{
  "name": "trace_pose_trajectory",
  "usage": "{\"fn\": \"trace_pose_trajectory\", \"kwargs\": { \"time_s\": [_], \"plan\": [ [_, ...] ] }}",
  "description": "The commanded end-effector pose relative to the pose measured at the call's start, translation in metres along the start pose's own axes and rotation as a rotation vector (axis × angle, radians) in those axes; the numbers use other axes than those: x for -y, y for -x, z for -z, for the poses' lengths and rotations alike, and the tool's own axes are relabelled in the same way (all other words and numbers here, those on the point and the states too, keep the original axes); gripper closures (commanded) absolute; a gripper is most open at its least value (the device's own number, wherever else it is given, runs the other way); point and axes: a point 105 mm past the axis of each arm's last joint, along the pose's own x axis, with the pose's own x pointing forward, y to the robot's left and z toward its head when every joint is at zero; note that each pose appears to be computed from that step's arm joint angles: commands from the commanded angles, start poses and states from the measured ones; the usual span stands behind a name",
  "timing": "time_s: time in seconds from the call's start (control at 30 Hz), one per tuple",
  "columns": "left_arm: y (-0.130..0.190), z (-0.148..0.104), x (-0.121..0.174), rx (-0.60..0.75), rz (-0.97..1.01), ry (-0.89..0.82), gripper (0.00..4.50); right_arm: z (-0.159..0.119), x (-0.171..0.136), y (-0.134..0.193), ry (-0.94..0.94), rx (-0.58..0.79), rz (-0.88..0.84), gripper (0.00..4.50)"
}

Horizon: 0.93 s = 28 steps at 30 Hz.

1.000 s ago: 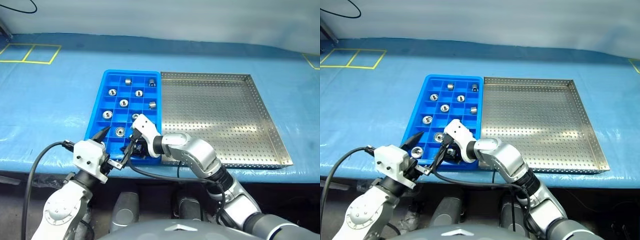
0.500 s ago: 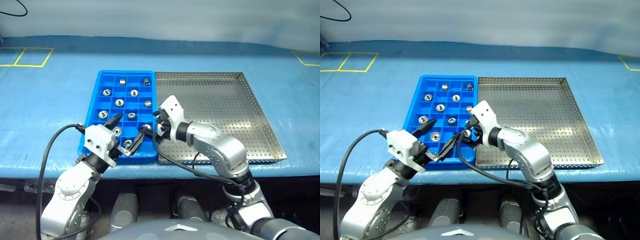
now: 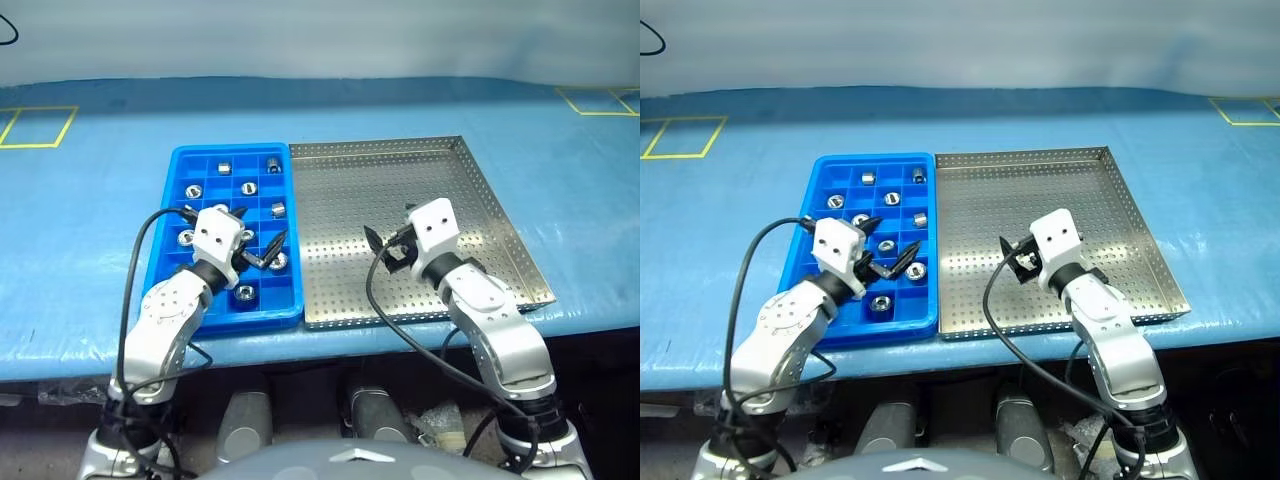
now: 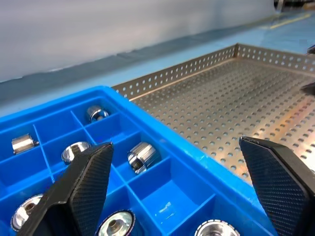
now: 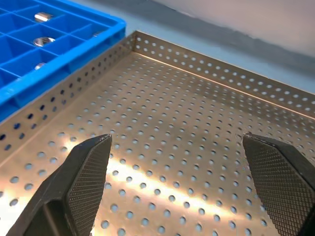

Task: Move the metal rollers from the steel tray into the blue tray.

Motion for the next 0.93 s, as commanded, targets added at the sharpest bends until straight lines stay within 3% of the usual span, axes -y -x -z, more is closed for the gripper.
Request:
{"fn": "trace_pose_trajectory", "kwargs": {
  "time_s": [0.03, 0.93],
  "plan": [
    [-0.009, -0.002, -0.002, 0.021, -0.024, -0.025, 0.00, -0.004, 0.007, 0.006, 0.048, 0.050, 0.055, 0.03],
    [0.003, 0.007, 0.002, -0.002, -0.037, 0.011, 0.00, 0.000, -0.020, 0.008, -0.060, 0.028, -0.004, 0.03]
  ]
}}
